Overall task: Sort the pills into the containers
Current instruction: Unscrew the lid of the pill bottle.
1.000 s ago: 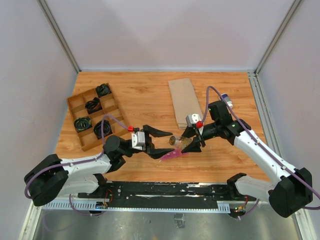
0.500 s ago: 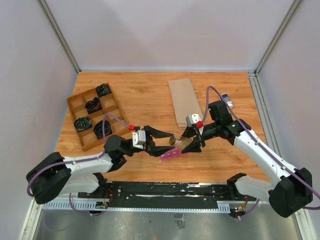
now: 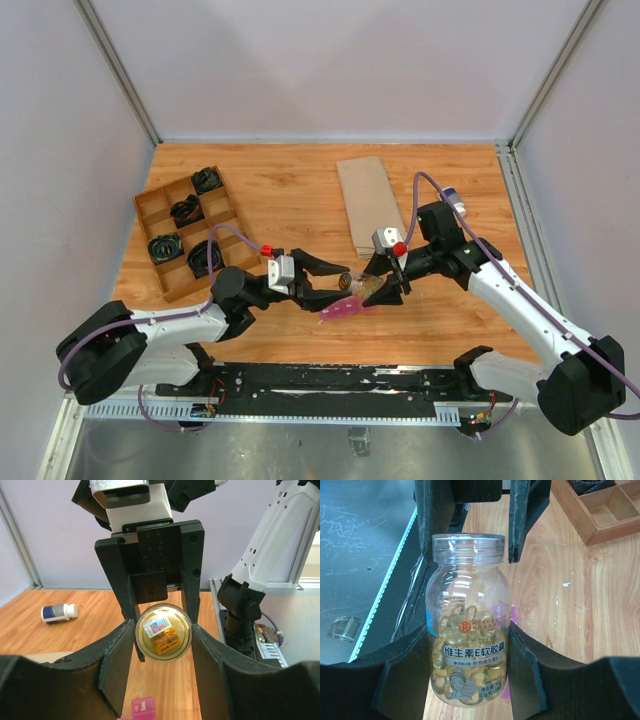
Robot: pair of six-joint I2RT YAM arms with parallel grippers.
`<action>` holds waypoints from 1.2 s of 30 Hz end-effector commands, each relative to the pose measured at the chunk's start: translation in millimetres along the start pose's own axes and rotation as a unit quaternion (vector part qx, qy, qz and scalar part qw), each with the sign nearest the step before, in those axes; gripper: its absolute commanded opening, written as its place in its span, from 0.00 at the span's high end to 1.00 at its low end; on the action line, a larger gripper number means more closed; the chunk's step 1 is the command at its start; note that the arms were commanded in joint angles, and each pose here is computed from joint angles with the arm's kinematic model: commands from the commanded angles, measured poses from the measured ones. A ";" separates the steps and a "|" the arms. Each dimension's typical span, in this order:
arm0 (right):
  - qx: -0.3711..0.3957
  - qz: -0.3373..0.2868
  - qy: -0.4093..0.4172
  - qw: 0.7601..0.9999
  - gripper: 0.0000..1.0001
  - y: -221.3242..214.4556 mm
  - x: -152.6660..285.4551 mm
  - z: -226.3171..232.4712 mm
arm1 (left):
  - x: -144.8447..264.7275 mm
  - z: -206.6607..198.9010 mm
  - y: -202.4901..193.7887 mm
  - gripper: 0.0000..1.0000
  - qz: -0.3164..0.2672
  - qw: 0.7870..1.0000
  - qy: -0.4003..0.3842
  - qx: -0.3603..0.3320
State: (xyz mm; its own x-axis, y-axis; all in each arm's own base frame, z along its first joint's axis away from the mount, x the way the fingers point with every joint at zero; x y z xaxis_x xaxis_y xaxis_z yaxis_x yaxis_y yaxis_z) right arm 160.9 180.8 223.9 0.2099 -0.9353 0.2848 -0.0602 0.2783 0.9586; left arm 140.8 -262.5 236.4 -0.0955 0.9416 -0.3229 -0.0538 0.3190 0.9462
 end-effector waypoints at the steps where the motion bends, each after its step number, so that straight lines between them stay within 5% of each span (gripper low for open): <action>1: 0.032 -0.018 -0.001 0.999 0.90 16.6 5.5 -0.2 | -5.2 3.4 8.5 0.47 -0.011 1.000 -0.008 -0.003; 12: 0.023 0.003 -0.030 0.999 0.94 14.9 7.2 -9.0 | -5.9 -1.1 15.8 0.99 -0.046 0.995 0.002 0.086; 22: -0.012 0.036 -0.098 0.994 0.96 6.7 11.7 -27.2 | -14.9 11.2 16.8 1.00 -0.073 0.936 0.139 0.316; 28: -0.036 0.052 -0.119 0.991 0.97 0.0 12.1 -36.3 | -29.6 13.1 23.4 1.00 -0.066 0.894 0.287 0.339; 36: -0.039 0.039 -0.106 0.993 0.97 2.2 11.2 -33.4 | -42.7 12.5 30.9 1.00 -0.070 0.869 0.288 0.397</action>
State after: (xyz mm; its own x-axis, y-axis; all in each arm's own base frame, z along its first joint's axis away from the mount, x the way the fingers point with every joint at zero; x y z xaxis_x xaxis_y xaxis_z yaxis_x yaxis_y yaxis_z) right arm 191.4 175.9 219.6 -0.0023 -0.9201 0.3916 0.0421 0.3912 0.9194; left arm 157.3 -283.0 244.0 -0.6371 0.7644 -0.0990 0.5443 0.5371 0.6444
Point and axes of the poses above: each gripper's point midway between its finger pads, its own x axis back along the fingers, its own z axis along the line the jaws close on, y = z × x, the point moved 7 cm from there along x, back along the fingers, and after that the axes turned 3 degrees about x, right-handed, at the moved point
